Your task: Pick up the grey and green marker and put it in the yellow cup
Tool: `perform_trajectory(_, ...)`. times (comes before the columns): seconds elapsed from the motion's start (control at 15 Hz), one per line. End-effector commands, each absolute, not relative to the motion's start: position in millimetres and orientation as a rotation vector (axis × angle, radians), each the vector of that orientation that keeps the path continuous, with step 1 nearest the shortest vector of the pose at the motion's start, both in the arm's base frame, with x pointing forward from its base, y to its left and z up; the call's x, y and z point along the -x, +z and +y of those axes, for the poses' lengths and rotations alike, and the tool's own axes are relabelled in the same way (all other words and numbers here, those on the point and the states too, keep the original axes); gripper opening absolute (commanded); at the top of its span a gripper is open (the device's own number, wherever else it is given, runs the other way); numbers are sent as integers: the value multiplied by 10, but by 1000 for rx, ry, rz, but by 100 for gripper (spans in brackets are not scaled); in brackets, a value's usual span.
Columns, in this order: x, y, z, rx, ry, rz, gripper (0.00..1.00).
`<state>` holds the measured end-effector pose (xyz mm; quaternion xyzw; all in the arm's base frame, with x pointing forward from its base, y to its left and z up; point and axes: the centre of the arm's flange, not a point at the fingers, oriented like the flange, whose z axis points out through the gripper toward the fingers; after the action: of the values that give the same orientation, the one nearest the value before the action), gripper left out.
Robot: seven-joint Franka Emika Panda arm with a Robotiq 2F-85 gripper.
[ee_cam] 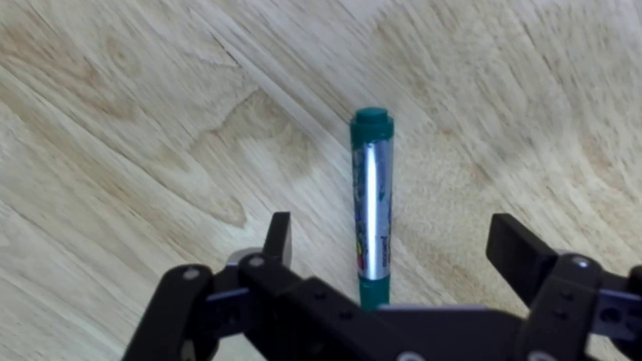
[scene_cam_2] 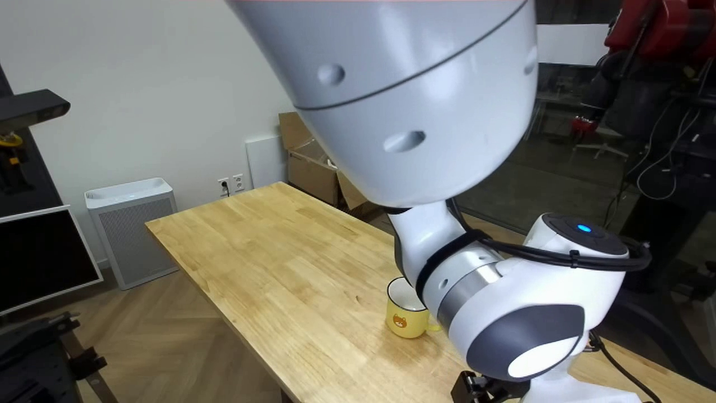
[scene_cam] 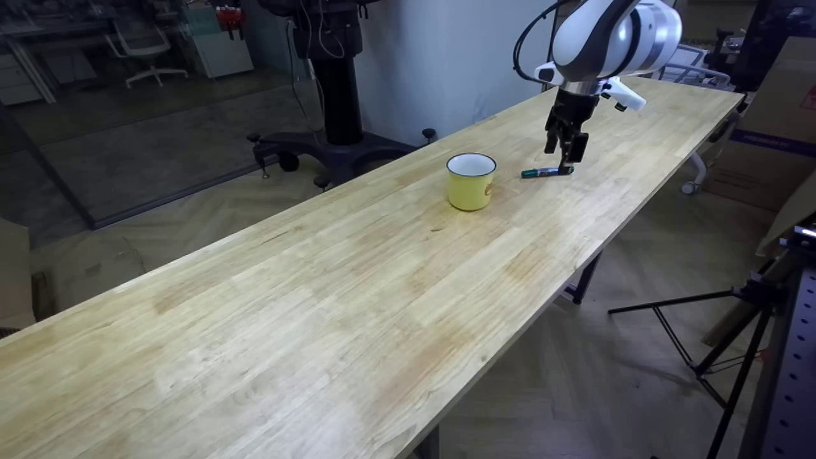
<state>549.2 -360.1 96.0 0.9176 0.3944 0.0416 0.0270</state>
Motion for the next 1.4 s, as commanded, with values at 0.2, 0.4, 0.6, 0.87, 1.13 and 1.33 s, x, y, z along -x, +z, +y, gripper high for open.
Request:
perform_trajectory(0.2, -5680, 739, -3682, -2847, 45, 1306, 75)
perform_trajectory(0.4, -5685, 721, -3693, -2843, 37, 1303, 60)
perform_trajectory(0.6, -5697, 751, -3699, -2829, 32, 1300, 37)
perform_trajectory(0.87, -5709, 774, -3687, -2822, 7, 1298, 11)
perform_trajectory(1.13, -5715, 807, -3656, -2829, -24, 1282, 5)
perform_trajectory(1.33, -5723, 901, -3597, -2816, -50, 1266, 5)
